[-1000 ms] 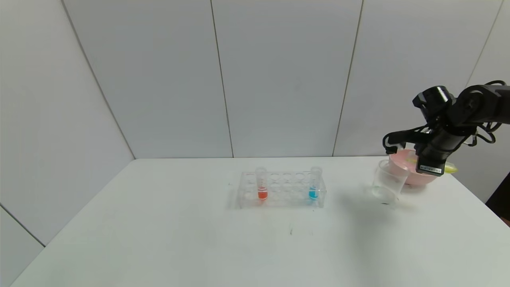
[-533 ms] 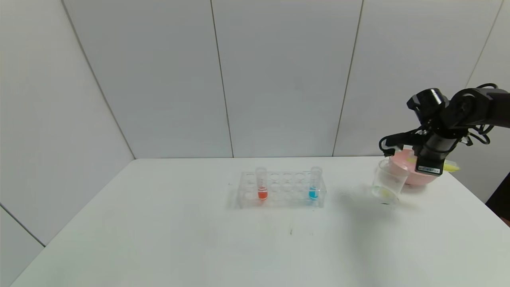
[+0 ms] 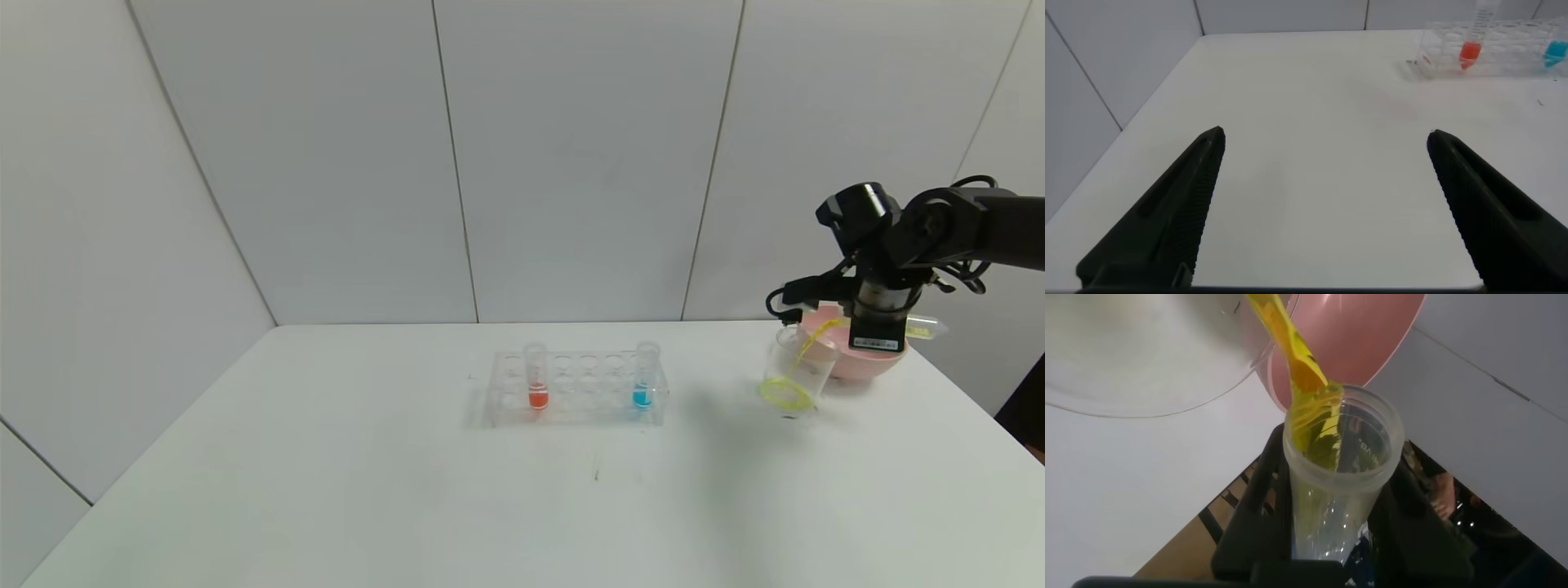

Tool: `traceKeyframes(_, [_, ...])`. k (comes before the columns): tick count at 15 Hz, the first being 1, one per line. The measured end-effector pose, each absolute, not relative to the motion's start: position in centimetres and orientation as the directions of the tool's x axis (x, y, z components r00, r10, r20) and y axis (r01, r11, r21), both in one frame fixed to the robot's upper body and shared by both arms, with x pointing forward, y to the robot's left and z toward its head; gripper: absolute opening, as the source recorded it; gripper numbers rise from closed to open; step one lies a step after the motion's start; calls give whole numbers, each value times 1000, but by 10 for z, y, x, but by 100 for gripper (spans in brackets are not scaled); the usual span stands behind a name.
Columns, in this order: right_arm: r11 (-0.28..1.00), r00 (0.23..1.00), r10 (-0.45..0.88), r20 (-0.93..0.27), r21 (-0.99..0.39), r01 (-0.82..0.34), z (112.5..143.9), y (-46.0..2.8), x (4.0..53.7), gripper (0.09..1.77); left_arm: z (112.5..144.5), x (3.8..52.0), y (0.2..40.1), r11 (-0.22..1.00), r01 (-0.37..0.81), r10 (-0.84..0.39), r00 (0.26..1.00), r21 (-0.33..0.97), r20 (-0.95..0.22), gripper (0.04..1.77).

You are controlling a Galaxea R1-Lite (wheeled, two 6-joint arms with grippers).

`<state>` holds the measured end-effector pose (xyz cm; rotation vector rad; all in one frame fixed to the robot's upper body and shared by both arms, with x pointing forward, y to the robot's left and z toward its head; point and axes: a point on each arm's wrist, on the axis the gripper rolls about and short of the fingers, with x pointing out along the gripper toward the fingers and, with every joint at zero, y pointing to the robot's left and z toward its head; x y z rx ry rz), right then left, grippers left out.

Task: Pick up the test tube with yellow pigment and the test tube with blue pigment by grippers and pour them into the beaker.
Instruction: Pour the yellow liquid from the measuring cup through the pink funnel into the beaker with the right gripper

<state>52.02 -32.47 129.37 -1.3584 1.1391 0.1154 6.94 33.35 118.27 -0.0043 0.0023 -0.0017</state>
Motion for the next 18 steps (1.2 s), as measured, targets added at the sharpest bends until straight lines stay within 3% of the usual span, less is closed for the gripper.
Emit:
traceKeyframes(4, [201,485,-603,-633,-709,-676,1294,-317,521,58,1183,69,334,1000,2,-2,1000,-4,-2,176])
traceKeyframes(11, [106,493,-606,-625,-677,-728,1297,-306,517,58,1183,69,334,1000,2,-2,1000,-4,-2,176])
traceKeyframes(18, [108,510,-588,-627,-686,-720,1302,-308,516,58,1183,69,334,1000,2,-2,1000,-4,-2,176])
